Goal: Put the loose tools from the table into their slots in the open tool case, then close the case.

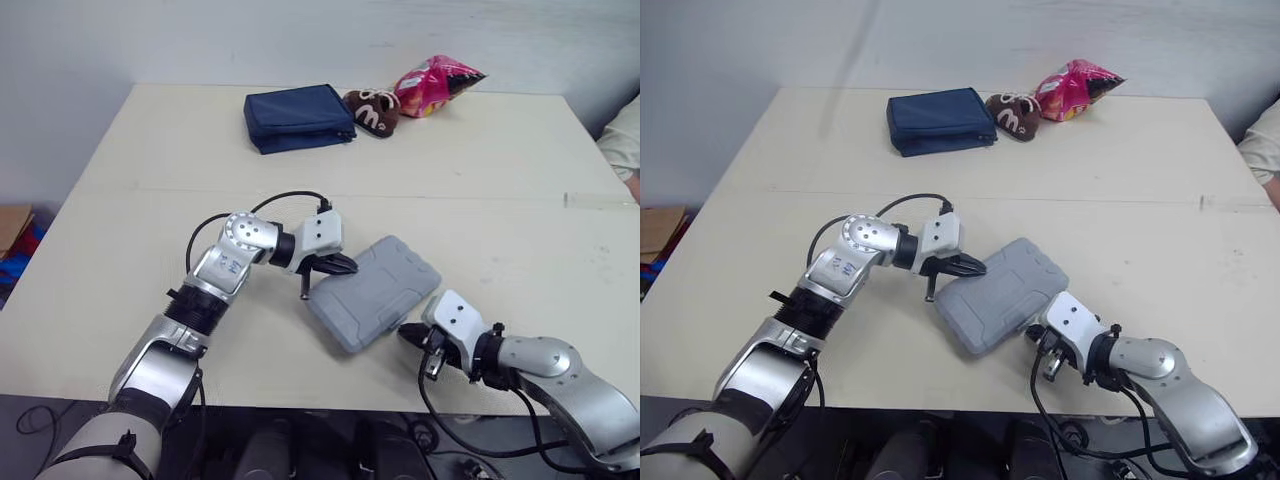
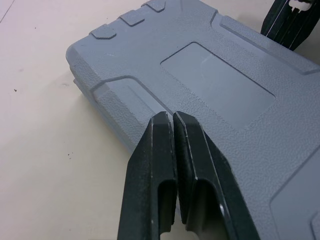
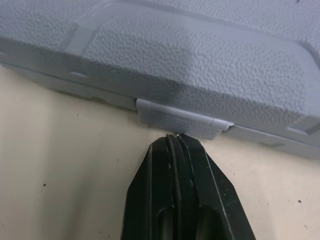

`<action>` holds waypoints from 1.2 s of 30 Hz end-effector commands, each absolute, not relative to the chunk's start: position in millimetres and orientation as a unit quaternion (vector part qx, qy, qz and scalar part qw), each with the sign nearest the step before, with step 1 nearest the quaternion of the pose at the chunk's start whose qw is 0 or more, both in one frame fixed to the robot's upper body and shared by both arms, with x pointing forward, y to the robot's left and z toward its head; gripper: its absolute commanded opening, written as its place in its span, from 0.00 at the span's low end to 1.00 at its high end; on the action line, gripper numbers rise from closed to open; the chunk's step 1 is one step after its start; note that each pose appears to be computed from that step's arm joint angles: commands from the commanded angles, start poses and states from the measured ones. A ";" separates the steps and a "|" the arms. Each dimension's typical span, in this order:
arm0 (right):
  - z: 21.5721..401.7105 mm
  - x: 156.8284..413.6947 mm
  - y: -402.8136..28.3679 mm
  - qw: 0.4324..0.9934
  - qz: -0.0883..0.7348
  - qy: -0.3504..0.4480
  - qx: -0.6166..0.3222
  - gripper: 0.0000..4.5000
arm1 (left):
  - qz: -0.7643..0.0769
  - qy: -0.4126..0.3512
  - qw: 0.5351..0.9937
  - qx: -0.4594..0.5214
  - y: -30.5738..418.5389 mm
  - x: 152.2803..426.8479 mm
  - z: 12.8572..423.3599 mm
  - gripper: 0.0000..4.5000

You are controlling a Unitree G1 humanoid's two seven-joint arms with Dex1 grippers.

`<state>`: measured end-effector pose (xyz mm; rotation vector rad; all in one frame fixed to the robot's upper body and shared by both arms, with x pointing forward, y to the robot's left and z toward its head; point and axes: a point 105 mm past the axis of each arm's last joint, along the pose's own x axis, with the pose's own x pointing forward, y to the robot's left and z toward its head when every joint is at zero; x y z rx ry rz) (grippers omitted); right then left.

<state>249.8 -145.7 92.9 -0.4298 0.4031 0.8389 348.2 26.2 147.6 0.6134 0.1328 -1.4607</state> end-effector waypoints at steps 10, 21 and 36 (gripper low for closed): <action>126.8 262.4 -114.5 0.890 0.415 0.079 -0.173 0.00 | -0.667 0.103 0.638 0.369 21.8 335.9 86.8 0.02; 121.0 259.2 -123.2 0.887 0.412 0.100 -0.183 0.00 | -0.659 0.111 0.664 0.335 27.1 336.5 92.9 0.02; 226.8 198.3 -220.0 0.869 0.440 0.133 -0.183 1.00 | -0.600 0.113 0.785 0.104 203.8 253.1 224.7 0.99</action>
